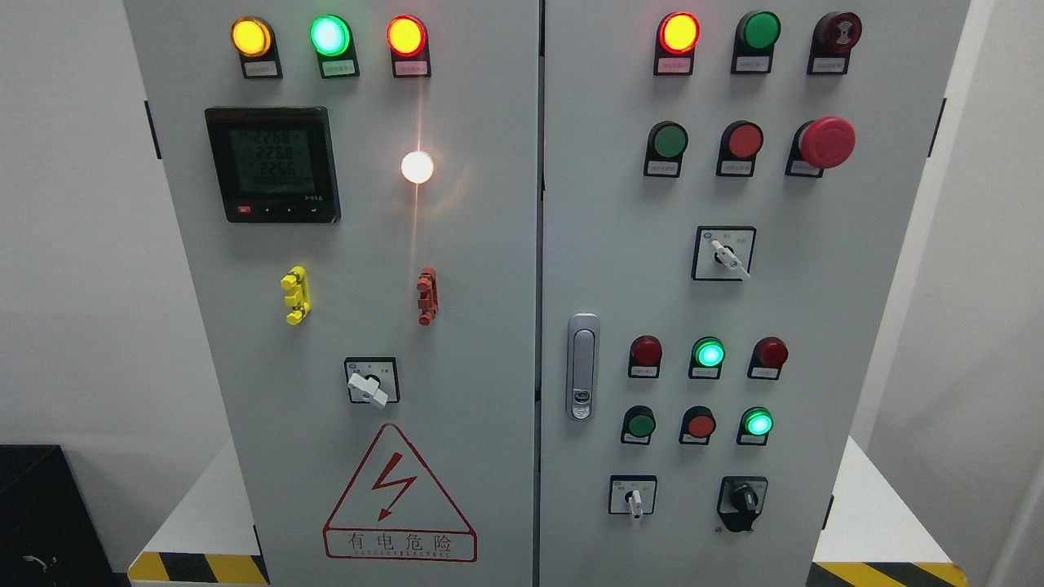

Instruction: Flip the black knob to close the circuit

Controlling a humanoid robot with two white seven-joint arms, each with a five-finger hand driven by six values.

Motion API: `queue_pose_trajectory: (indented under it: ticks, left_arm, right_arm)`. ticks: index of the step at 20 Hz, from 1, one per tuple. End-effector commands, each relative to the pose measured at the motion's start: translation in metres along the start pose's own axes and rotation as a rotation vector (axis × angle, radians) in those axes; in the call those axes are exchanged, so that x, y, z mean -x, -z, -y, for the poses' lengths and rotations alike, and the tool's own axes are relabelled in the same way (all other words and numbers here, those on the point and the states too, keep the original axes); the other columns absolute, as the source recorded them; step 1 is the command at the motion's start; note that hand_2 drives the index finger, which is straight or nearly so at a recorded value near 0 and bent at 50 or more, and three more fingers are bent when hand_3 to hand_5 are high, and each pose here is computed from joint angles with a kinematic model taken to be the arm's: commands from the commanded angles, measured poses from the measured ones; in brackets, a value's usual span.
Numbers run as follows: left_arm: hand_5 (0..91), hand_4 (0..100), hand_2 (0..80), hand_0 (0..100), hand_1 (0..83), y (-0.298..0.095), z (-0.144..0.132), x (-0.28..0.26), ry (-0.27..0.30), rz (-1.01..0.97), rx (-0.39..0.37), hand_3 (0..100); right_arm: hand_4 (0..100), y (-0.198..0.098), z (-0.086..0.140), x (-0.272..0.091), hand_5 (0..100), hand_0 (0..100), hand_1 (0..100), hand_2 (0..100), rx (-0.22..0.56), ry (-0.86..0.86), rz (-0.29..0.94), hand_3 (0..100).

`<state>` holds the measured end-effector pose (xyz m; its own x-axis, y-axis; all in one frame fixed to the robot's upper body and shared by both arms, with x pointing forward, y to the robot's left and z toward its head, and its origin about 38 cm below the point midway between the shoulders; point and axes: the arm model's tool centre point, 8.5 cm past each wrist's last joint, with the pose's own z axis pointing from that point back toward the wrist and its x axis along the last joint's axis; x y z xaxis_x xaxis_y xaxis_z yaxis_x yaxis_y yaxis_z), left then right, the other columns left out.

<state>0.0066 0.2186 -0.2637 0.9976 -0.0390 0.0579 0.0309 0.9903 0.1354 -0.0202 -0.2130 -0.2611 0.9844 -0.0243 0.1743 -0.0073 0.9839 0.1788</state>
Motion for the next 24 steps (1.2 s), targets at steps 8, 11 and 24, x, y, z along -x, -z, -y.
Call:
queue_pose_trajectory:
  ticks: [8, 11, 24]
  left_arm:
    - [0.0, 0, 0.0, 12, 55.6, 0.0, 0.002, 0.005, -0.003, 0.005, 0.003, 0]
    - [0.0, 0, 0.0, 12, 55.6, 0.0, 0.002, 0.004, -0.003, 0.007, 0.003, 0]
    - [0.0, 0, 0.0, 12, 55.6, 0.0, 0.002, 0.005, -0.003, 0.005, 0.003, 0]
  right_arm:
    - [0, -0.001, 0.0, 0.0, 0, 0, 16, 0, -0.022, 0.009, 0.004, 0]
    - [0, 0.0, 0.0, -0.008, 0, 0, 12, 0, -0.034, 0.015, 0.051, 0]
    - [19, -0.024, 0.019, -0.125, 1, 0, 3, 9, -0.016, -0.09, 0.459, 23]
